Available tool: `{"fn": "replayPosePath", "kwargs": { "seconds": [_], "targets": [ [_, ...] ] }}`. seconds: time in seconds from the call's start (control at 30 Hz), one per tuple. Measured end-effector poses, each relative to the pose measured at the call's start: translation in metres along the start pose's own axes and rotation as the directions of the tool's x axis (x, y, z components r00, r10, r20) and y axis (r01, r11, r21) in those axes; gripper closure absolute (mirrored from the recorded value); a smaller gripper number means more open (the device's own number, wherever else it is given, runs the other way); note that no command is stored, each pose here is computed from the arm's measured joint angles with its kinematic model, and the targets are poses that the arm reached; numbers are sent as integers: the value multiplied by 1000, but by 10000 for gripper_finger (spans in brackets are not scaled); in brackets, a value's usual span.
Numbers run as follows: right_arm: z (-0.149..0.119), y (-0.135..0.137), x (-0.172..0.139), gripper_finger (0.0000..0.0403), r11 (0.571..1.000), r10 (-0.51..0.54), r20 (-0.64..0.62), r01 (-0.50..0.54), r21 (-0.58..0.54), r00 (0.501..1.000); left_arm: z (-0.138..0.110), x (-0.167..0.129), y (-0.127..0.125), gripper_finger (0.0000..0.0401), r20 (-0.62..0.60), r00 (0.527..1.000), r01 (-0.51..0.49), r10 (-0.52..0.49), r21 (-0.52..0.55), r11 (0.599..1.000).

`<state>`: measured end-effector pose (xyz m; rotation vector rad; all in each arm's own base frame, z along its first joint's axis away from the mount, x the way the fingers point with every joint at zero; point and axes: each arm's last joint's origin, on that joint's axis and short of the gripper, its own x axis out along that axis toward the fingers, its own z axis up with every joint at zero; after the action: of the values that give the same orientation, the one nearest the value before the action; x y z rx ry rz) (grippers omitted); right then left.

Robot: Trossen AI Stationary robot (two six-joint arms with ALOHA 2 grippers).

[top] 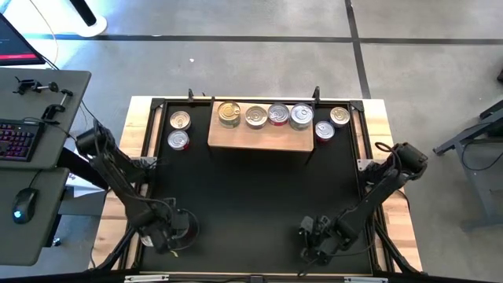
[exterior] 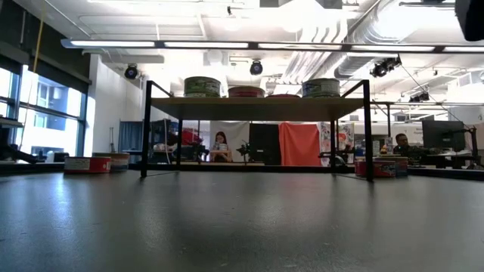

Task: Stack canned seafood by type on shelf
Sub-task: Stack the red tuna can on top of the red tuna can on the shelf

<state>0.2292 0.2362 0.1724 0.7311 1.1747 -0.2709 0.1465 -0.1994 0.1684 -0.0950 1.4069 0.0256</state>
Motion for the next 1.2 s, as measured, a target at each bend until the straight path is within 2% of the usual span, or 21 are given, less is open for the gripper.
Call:
{"fn": "replayPosePath", "kwargs": {
  "seconds": [0.17, 0.27, 0.37, 0.53, 0.7, 0.83, 0.97, 1.07, 1.2],
  "targets": [
    [2, 4, 0, 403, 999, 35, 51, -34, -17, 998, 14, 13, -4, 401, -25, 999, -32, 31, -56, 998],
    [3, 9, 0, 403, 995, 87, 80, -83, -55, 993, 34, 16, -9, 401, 78, 997, -16, 20, -53, 998],
    [10, 14, 0, 403, 989, 140, 115, -133, -71, 983, 61, 20, -9, 401, 227, 974, 0, 15, -69, 998],
    [28, 21, 0, 403, 975, 213, 188, -196, -108, 959, 112, 39, -6, 401, 387, 922, 19, 1, -48, 999],
    [50, 20, 1, 403, 970, 225, 231, -195, -147, 947, 169, 60, -2, 401, 474, 881, -8, 2, 11, 1000],
    [68, 18, 2, 403, 966, 235, 263, -194, -172, 936, 205, 56, 4, 401, 486, 874, -64, 12, 90, 994],
    [76, 18, 3, 403, 953, 262, 230, -214, -216, 937, 218, 31, 13, 401, 458, 889, -88, 5, 161, 983],
    [77, 16, 3, 403, 949, 253, 207, -201, -244, 945, 209, 8, 18, 401, 452, 892, -107, 18, 174, 979],
    [86, 8, 5, 403, 963, 191, 233, -136, -231, 954, 185, 2, 21, 401, 465, 883, -158, 62, 172, 972]
  ]
}}
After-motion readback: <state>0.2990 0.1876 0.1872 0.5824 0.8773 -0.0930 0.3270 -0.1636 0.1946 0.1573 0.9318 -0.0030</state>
